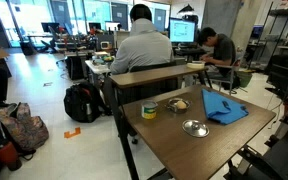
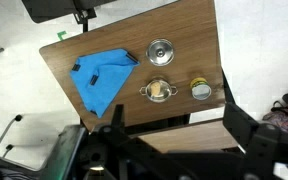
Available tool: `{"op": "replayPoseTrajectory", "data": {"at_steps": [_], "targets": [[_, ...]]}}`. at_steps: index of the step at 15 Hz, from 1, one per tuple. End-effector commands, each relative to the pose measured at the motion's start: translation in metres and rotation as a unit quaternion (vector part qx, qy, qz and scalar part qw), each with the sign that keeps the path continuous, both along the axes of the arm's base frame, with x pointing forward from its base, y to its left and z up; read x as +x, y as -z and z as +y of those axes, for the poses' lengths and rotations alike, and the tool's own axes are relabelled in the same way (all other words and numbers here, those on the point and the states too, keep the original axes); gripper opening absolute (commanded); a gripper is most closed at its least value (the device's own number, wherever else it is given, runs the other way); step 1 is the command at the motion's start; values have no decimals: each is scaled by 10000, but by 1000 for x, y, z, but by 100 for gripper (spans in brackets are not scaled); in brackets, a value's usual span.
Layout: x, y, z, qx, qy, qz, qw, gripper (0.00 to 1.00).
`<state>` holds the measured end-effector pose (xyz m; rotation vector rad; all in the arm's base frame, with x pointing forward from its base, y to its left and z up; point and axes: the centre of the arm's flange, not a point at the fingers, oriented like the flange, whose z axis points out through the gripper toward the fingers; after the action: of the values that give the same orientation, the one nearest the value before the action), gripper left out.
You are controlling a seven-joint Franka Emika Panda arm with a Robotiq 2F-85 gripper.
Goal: Pick up the potato plush toy from the pot and put it on the table
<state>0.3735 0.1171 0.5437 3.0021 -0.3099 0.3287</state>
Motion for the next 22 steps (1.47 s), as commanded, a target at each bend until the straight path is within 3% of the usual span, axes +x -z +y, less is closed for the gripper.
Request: {"op": "replayPoseTrajectory", "data": {"at_steps": [1,7,9,15,22], "targets": [[0,-1,0,1,-1,-7,10000,100],[0,-3,1,6,-4,-32,10000,100],[20,7,-5,86,204,6,9998,100],[117,63,-43,358,926,216,9948,100],[213,160,-59,579,1577,920,9815,100]]}}
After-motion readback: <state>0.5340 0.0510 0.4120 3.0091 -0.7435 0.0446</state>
